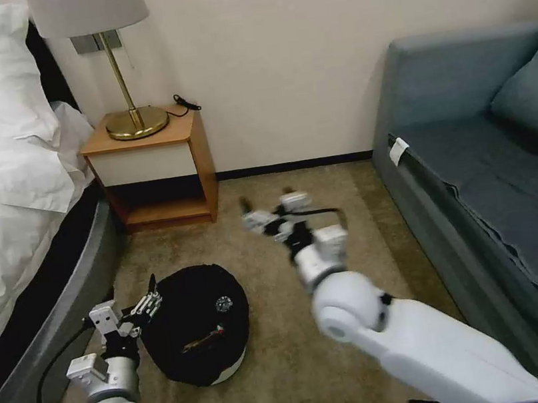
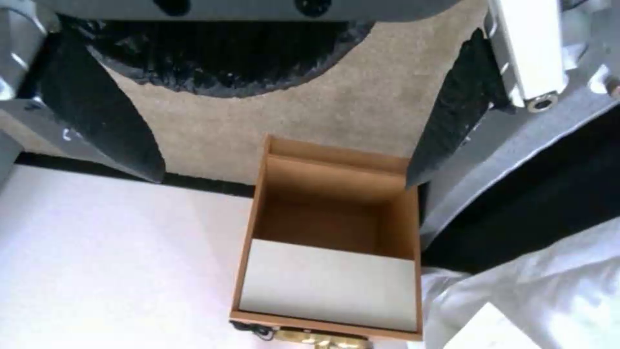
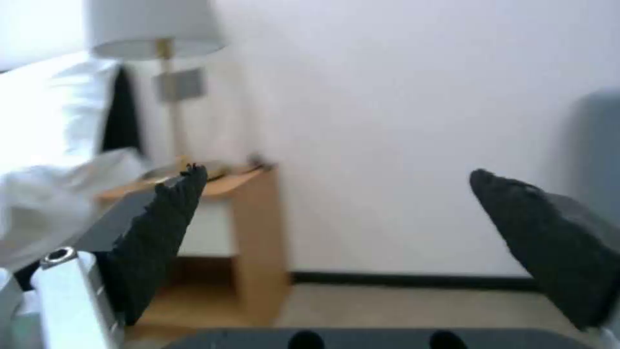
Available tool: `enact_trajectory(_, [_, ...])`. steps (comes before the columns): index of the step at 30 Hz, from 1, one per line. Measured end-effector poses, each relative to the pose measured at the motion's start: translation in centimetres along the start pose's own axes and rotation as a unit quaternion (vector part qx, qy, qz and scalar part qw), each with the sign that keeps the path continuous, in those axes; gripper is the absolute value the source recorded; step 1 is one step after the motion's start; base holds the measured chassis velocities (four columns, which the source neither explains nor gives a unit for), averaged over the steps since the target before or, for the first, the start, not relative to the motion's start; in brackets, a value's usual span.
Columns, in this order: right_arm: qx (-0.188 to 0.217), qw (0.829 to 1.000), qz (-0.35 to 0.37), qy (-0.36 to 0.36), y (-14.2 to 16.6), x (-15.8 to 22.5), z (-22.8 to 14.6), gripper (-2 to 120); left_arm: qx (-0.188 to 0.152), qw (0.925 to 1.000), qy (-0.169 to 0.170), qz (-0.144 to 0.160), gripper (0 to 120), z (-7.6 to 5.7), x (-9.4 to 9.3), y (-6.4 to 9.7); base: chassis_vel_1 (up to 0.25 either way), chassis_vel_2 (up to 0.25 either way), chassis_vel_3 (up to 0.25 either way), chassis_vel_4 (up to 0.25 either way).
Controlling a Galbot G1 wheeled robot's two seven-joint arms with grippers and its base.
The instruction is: Pick up the trash bin, then pick up the garbage on the floor and place it into the trash bin.
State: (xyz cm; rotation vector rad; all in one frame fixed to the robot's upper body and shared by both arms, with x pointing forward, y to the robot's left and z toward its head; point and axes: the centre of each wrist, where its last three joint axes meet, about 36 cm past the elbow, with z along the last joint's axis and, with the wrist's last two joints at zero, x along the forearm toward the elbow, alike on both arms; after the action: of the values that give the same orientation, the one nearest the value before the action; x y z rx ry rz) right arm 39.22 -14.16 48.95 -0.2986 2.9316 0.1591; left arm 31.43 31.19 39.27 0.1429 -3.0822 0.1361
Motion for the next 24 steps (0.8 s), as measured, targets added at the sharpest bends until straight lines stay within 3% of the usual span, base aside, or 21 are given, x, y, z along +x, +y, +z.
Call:
enact_trajectory(2, [0.027,0.999,0.030,-0.027,-2.3,3.0,-0.9,100,-0.004,1.0000,0.001,0.006,100,0.0,0.4,-0.3,0.000,0.000,0.000,0.000])
enact_trajectory(8, [0.086,0.992,0.075,-0.048,-3.0,8.9,-0.2,100,-0.013,0.9997,-0.002,0.019,100,-0.2,1.1,-0.9,0.000,0.000,0.000,0.000])
enact_trajectory(12, [0.091,0.987,0.126,-0.038,-0.5,13.3,1.5,100,-0.027,0.9991,-0.007,0.031,100,0.0,1.9,-1.2,0.000,0.000,0.000,0.000])
enact_trajectory(16, [0.104,0.985,0.137,-0.026,1.2,15.3,3.0,100,-0.034,0.9987,-0.012,0.035,100,0.0,2.3,-1.3,0.000,0.000,0.000,0.000])
enact_trajectory(24, [0.110,0.983,0.145,-0.010,3.5,16.3,4.6,100,-0.045,0.9979,-0.025,0.040,100,0.4,3.0,-1.3,0.000,0.000,0.000,0.000])
